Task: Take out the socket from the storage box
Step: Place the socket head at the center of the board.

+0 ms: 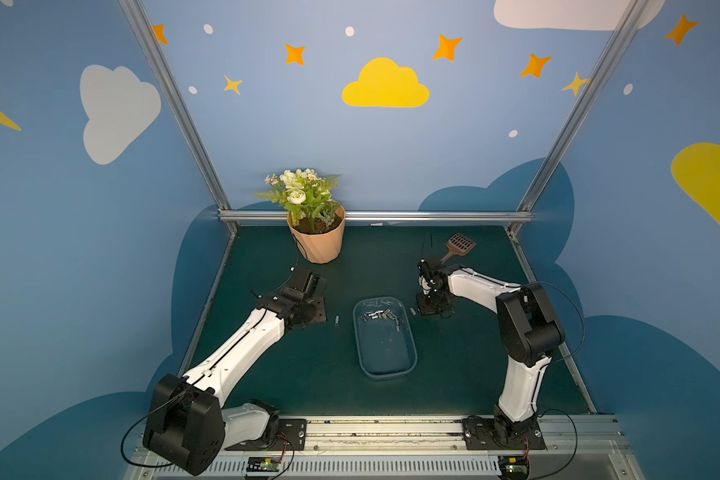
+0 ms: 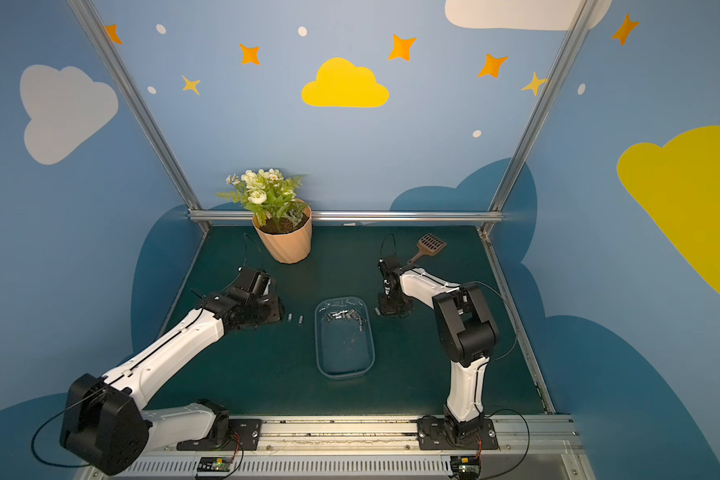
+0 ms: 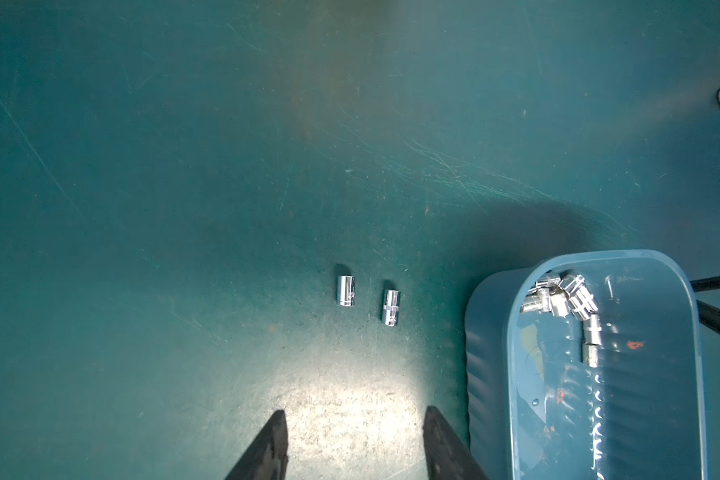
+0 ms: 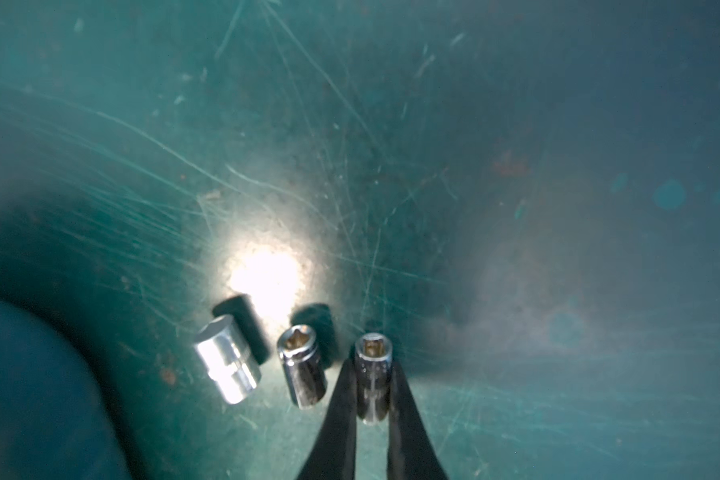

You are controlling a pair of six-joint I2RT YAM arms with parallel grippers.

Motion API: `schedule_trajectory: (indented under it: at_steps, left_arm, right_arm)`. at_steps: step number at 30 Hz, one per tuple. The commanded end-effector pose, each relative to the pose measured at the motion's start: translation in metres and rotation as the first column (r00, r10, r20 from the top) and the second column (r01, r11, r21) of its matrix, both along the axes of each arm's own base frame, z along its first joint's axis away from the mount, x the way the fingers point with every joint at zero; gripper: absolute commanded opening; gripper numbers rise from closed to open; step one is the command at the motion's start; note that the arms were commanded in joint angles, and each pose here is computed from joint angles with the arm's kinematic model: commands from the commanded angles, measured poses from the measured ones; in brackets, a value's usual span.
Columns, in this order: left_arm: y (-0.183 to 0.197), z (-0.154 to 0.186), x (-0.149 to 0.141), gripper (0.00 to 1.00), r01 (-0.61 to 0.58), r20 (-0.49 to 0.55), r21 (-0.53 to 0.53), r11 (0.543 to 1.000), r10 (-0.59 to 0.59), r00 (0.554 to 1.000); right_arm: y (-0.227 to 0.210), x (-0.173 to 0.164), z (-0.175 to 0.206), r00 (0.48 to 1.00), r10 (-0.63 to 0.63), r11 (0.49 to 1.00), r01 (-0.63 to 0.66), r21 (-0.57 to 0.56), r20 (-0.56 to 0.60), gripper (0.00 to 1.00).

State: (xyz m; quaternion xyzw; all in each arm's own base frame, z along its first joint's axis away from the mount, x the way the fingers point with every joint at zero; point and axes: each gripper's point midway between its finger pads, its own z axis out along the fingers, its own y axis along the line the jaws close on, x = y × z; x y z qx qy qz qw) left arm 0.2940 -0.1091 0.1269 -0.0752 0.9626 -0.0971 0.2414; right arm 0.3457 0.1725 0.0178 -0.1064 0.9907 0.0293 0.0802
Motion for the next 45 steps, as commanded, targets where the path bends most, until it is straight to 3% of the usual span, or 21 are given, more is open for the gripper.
schedule_trajectory:
  at_steps: [1, 45]
  left_arm:
    - [0.001, 0.000, -0.003, 0.53, 0.000, 0.003, -0.007, 1.000, 0.000, 1.000]
    - [-0.010, 0.001, -0.001, 0.54, 0.042, 0.011, -0.052, 0.998, -0.041, 0.999]
  right_arm:
    - [0.004, 0.007, -0.005, 1.000, -0.002, 1.000, 0.002, 0.010, -0.001, 0.10]
    - [-0.004, 0.011, 0.043, 0.997, -0.005, 1.000, 0.003, 0.026, 0.078, 0.23]
